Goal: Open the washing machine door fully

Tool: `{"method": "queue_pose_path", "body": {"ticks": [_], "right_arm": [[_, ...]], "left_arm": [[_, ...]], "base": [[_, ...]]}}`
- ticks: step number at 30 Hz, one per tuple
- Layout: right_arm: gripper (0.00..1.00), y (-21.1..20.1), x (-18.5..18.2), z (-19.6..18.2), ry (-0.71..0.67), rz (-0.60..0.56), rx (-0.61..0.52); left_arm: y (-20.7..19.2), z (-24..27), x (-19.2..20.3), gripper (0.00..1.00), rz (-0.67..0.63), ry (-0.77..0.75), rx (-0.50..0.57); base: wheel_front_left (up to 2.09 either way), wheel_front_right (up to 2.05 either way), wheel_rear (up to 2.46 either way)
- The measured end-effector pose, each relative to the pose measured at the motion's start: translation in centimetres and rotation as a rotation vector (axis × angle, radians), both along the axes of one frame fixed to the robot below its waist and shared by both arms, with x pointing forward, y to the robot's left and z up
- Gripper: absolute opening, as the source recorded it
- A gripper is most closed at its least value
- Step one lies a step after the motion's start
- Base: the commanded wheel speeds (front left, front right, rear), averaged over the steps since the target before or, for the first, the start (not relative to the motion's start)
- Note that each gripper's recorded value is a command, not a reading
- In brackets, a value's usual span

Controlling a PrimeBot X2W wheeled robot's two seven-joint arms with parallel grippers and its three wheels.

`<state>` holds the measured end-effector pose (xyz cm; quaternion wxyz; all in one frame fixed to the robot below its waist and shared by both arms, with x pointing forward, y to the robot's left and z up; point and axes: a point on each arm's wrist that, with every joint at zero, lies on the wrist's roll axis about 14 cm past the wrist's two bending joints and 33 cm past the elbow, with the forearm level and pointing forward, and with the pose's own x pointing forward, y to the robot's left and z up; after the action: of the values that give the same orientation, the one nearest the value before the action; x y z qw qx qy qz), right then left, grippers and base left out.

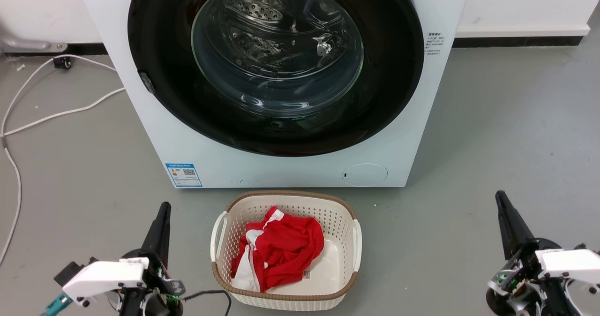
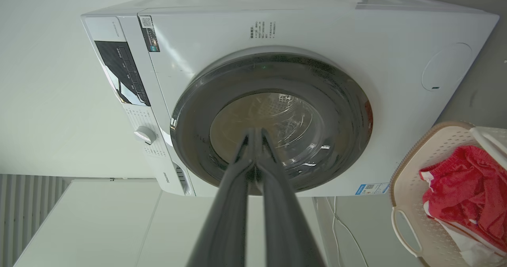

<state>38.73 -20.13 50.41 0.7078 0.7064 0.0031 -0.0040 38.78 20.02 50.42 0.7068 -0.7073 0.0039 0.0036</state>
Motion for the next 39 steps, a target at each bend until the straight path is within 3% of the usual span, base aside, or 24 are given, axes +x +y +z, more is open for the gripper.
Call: {"method": "queue_pose_path", "body": {"ticks": [1, 6, 15, 39], "right_arm": [[1.0, 0.0, -0.1, -0.1, 0.004, 0.0, 0.0], [1.0, -0.1, -1.1, -2.2, 0.066, -0.009, 0.005], [1.0, -0.1, -0.9, -1.1, 0.034, -0.029, -0.061], [1.0, 0.6, -0.8, 0.9, -0.023, -0.02, -0.674]], "left_arm": [[0.0, -0.1, 0.0, 1.0, 0.0, 0.004, -0.001], [-0.3, -2.3, -1.0, 1.0, -0.002, 0.068, -0.007], [-1.0, -1.4, -0.8, 1.0, -0.001, 0.043, 0.044], [-0.6, 2.4, -0.2, 1.0, 0.047, -0.064, 0.538]], "base": [[0.0, 0.0, 0.0], [0.0, 0.0, 0.0], [0.0, 0.0, 0.0], [0.0, 0.0, 0.0]]}}
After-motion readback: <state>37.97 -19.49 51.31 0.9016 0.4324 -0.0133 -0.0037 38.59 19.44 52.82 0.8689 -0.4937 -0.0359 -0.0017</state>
